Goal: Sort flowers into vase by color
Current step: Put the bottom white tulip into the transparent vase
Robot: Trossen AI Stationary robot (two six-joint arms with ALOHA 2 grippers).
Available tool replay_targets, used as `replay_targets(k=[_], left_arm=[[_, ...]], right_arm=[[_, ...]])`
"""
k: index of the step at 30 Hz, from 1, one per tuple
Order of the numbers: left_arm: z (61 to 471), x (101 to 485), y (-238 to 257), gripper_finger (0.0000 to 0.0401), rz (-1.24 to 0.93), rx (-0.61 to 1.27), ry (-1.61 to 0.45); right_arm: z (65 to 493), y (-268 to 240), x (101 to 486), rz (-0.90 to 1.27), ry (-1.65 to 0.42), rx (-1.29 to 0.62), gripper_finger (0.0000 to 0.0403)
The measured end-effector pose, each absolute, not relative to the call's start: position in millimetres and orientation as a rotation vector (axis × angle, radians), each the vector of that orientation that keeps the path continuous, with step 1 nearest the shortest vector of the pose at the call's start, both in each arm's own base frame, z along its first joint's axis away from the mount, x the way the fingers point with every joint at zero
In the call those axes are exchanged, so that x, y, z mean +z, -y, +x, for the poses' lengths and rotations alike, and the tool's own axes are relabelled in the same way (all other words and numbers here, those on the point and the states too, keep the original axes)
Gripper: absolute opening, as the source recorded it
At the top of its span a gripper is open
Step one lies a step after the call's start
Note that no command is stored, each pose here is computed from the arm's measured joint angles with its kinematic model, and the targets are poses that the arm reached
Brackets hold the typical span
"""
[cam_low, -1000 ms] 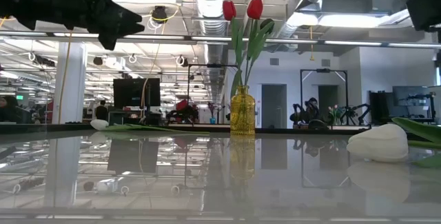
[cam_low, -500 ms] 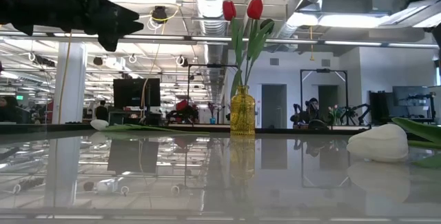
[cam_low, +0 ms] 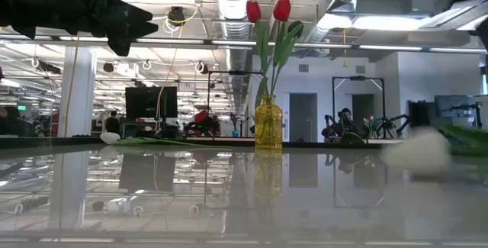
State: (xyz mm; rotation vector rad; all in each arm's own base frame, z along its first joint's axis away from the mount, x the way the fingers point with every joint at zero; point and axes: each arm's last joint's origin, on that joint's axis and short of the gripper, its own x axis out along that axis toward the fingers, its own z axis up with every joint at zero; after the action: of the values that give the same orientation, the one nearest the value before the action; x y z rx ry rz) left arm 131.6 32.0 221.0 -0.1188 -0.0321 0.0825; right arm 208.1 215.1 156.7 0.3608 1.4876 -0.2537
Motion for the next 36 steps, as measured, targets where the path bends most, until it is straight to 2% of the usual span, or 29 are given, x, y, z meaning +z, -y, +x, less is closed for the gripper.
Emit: replay_targets(k=[5,10,18,26,31,36], left_arm=[[132,221,-32,0.0139,-0.125,0.081,0.028],[132,221,-32,0.0139,-0.138,0.082,0.031],[132,221,-32,0.0139,-0.172,0.084,0.035],[131,222,-33,0.0139,-0.224,0.117,0.046],[126,223,-32,0.0139,-0.238,0.134,0.057],[118,236,-30,0.0139,-0.221,0.116,0.184]], right_arm=[[221,-209,182,0.308,-1.125,-0.284,0.0035],[247,-203,205,0.142,-0.762,-0.243,0.0022],[299,-184,235,-0.052,-0.474,-0.033,0.0028],[336,-149,270,-0.143,-0.143,0.215,0.0024],[348,-125,286,-0.128,0.029,0.276,0.0025],[357,-97,296,-0.134,0.116,0.206,0.0025]])
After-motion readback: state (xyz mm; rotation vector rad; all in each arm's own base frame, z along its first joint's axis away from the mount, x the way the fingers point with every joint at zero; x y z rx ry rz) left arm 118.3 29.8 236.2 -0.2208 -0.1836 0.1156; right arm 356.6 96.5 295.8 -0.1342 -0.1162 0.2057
